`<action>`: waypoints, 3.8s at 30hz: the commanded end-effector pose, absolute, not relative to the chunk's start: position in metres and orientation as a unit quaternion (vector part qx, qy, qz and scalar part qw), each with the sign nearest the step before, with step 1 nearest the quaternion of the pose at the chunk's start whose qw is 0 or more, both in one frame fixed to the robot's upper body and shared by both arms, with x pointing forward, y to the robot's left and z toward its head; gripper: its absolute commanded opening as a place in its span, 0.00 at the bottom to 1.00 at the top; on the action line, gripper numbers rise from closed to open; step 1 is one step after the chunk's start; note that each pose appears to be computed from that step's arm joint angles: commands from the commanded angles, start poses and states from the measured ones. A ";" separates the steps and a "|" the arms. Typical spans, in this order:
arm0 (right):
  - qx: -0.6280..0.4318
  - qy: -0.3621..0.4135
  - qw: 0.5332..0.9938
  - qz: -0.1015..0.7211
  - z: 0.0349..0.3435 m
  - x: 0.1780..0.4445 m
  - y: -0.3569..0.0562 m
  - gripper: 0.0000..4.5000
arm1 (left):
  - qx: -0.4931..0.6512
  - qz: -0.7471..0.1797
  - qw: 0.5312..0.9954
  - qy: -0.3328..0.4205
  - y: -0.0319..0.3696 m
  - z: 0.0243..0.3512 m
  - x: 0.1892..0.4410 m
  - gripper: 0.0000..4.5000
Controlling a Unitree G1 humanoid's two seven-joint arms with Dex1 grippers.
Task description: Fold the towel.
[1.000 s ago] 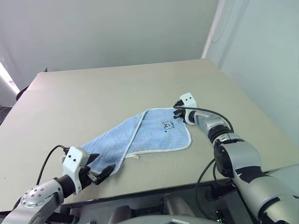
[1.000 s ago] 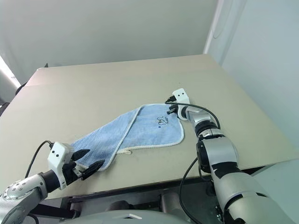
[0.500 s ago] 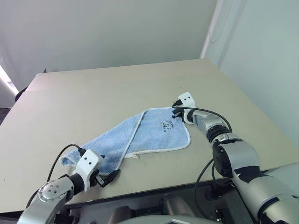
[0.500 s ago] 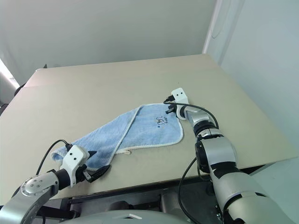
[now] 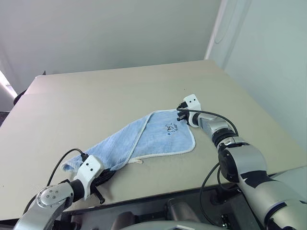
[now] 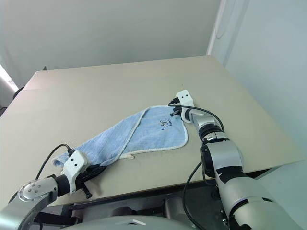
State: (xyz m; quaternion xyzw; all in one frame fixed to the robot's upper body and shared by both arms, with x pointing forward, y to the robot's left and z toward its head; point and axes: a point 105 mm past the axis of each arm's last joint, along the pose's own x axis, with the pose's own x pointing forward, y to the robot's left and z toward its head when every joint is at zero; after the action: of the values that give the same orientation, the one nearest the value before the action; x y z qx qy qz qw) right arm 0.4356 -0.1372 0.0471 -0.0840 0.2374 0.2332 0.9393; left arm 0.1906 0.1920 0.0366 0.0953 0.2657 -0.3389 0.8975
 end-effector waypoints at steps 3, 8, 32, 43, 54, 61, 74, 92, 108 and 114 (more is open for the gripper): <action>-0.083 0.137 0.959 0.234 0.088 0.451 -0.132 0.00 | 0.055 -0.292 0.933 0.205 0.222 0.083 0.207 0.01; -0.077 0.091 0.969 0.218 0.108 0.458 -0.135 0.00 | 0.004 -0.256 0.954 0.159 0.240 0.113 0.224 0.01; -0.026 -0.309 0.950 0.047 0.255 0.449 -0.170 0.00 | 0.201 -0.026 0.969 -0.138 0.290 0.235 0.422 0.01; -0.031 -0.328 0.916 0.229 0.168 0.378 -0.169 0.00 | 0.257 -0.161 0.952 -0.034 0.305 0.144 0.305 0.01; -0.032 -0.186 0.941 0.282 0.121 0.313 -0.210 0.00 | 0.247 -0.222 0.938 0.097 0.311 0.115 0.222 0.01; -0.086 0.114 0.927 0.346 0.080 0.285 -0.222 0.00 | 0.229 -0.256 0.924 0.167 0.315 0.094 0.193 0.01; -0.077 0.112 0.941 0.310 0.104 0.300 -0.233 0.00 | 0.209 -0.232 0.936 0.161 0.326 0.095 0.203 0.01; -0.056 0.149 0.950 0.269 0.068 0.359 -0.196 0.00 | 0.206 -0.182 0.947 0.166 0.324 0.058 0.287 0.01; 0.065 0.116 0.965 0.225 0.097 0.388 -0.208 0.99 | 0.144 -0.152 0.975 0.074 0.321 0.099 0.297 0.73; 0.237 0.217 0.903 0.284 0.108 0.369 -0.217 0.99 | 0.089 -0.182 0.978 0.042 0.304 0.128 0.280 0.73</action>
State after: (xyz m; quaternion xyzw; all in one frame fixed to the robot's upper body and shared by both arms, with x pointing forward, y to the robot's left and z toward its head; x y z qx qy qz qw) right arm 0.3727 -0.2191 0.0907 0.1894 0.2155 0.2531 0.9239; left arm 0.2843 0.3120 0.1071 0.0971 0.0704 -0.1610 0.9796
